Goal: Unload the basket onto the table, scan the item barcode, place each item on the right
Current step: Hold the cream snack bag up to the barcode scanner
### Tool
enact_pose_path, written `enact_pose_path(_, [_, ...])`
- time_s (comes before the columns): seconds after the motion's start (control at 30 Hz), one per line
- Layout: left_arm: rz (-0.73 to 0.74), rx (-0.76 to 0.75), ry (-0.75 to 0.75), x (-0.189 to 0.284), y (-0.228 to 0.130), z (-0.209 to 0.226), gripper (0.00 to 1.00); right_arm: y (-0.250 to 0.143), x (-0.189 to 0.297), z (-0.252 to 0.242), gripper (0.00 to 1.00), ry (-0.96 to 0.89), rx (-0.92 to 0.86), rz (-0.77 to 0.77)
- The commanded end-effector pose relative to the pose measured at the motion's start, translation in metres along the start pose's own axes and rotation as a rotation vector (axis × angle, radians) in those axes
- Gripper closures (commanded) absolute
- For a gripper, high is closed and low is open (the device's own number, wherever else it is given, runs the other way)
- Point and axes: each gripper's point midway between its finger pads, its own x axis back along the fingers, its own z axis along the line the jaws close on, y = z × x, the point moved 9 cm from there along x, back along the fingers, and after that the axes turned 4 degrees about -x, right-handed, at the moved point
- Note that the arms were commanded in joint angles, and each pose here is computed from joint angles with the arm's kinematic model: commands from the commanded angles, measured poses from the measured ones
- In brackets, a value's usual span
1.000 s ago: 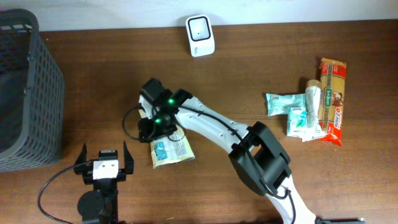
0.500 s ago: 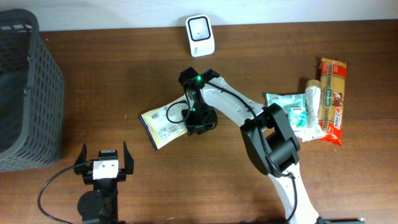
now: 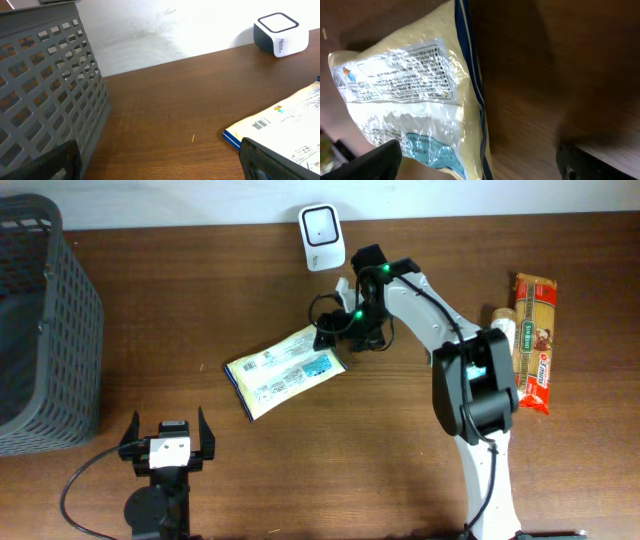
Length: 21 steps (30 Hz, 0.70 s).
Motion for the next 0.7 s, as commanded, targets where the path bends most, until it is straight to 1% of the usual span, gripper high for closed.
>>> enact_pose_path(0.0, [0.003, -0.014, 0.008, 0.000, -0.001, 0.001, 0.01, -0.007, -0.028, 0.009, 0.05, 0.072, 0.026, 0.076])
enact_pose_path(0.07, [0.003, -0.014, 0.008, 0.000, -0.001, 0.001, 0.01, -0.016, -0.056, 0.017, 0.07, 0.062, 0.042, 0.138])
enact_pose_path(0.1, [0.003, -0.014, 0.008, 0.000, -0.001, 0.001, 0.01, -0.022, -0.075, 0.021, 0.09, 0.053, 0.035, 0.169])
enact_pose_path(0.13, [0.003, -0.014, 0.008, 0.000, -0.001, 0.001, 0.01, -0.026, -0.092, 0.022, 0.13, 0.041, -0.002, 0.192])
enact_pose_path(0.17, [0.003, -0.014, 0.008, 0.000, -0.001, 0.001, 0.01, -0.030, -0.110, 0.022, 0.20, 0.027, -0.057, 0.214])
enact_pose_path(0.23, [0.003, -0.014, 0.008, 0.000, -0.001, 0.001, 0.01, -0.033, -0.133, 0.015, 0.43, -0.002, -0.213, 0.235])
enact_pose_path(0.27, [0.003, -0.014, 0.008, 0.000, -0.001, 0.001, 0.01, -0.032, -0.135, 0.012, 0.72, -0.014, -0.257, 0.231])
enact_pose_path(0.33, [0.003, -0.014, 0.008, 0.000, -0.001, 0.001, 0.01, -0.030, -0.135, 0.011, 0.91, -0.012, -0.255, 0.218])
enact_pose_path(0.37, [0.003, -0.014, 0.008, 0.000, -0.001, 0.001, 0.01, -0.029, -0.136, 0.012, 0.96, -0.011, -0.253, 0.216])
enact_pose_path(0.43, [0.003, -0.015, 0.008, 0.000, -0.001, 0.001, 0.01, -0.028, -0.131, 0.011, 0.96, 0.000, -0.256, 0.212])
enact_pose_path(0.5, [0.003, -0.014, 0.008, 0.000, -0.001, 0.001, 0.01, -0.022, -0.102, 0.015, 0.96, 0.004, -0.186, 0.174])
enact_pose_path(0.57, [0.003, -0.014, 0.008, 0.000, -0.001, 0.001, 0.01, -0.019, -0.055, 0.026, 0.96, -0.035, -0.117, 0.106])
enact_pose_path(0.67, [0.003, -0.014, 0.008, 0.000, -0.001, 0.001, 0.01, -0.028, 0.023, 0.054, 0.96, 0.000, 0.009, 0.008])
